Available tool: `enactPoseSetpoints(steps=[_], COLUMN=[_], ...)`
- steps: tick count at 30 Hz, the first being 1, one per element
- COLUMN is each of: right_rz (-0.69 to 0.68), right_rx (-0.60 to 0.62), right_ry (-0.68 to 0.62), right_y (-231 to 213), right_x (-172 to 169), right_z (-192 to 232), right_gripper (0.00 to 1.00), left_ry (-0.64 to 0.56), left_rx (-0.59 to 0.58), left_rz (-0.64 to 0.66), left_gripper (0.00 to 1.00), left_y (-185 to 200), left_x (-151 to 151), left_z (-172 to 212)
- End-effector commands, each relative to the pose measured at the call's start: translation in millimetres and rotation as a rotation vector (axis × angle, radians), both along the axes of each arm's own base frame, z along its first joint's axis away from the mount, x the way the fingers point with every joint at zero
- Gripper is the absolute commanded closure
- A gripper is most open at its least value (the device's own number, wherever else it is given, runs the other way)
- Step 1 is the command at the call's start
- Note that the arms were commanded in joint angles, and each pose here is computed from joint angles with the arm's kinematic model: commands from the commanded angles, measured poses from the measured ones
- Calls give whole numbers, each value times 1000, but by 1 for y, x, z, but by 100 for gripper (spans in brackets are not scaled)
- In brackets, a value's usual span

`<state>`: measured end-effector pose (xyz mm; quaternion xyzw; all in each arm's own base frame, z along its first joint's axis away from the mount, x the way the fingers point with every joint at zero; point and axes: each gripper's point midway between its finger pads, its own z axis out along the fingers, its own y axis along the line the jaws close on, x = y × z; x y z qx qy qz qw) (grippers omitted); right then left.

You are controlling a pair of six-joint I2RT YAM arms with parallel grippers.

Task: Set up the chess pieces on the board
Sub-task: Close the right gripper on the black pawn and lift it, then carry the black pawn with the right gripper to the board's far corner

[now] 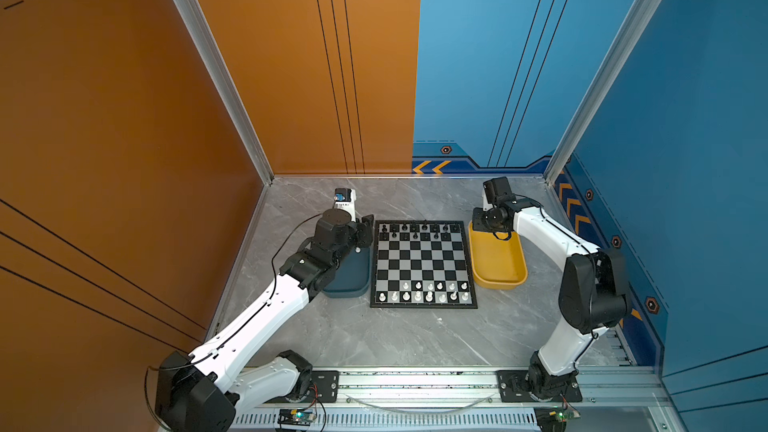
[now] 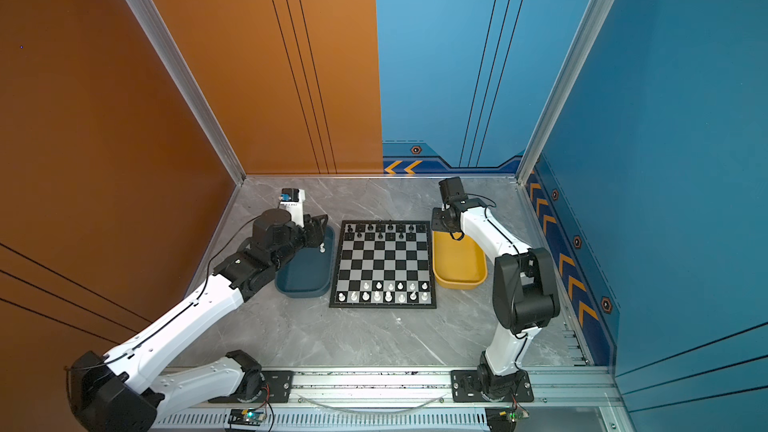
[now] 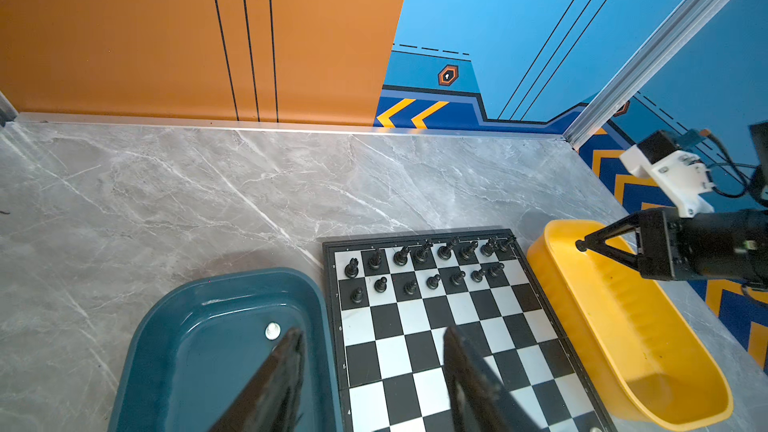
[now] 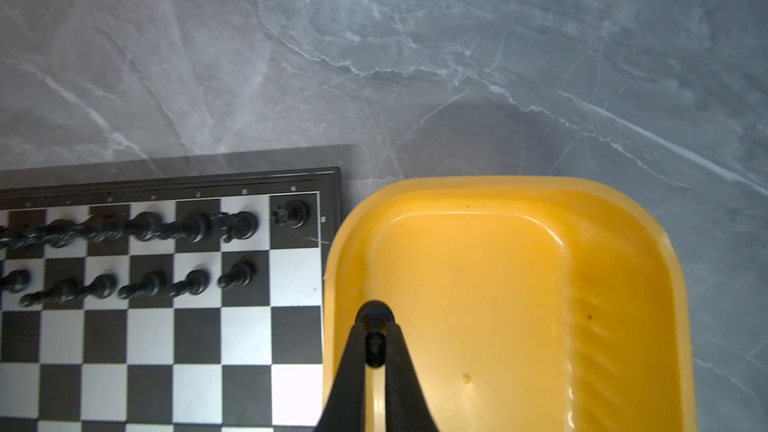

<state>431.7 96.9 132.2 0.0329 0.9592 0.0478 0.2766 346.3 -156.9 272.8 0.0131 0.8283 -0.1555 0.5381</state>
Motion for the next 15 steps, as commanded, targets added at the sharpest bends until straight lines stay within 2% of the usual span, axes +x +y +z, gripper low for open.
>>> enactPoseSetpoints(steps=[1,6,15], right_rz=[34,109,143], right_rx=[-30,-29,-41], right_ry=[17,1,84], right_y=[11,41,59], right_x=[-20,-29,-20], right_z=[5,13,-23], right_gripper=[100,99,100], left_ry=[-10,-14,-30], left_rx=[-18,-21,-24], left_rz=[-12,-15,-3], left_gripper=[45,45,45], left_y=[1,1,6], left_x=[-4,-6,-11], left_z=[6,7,10])
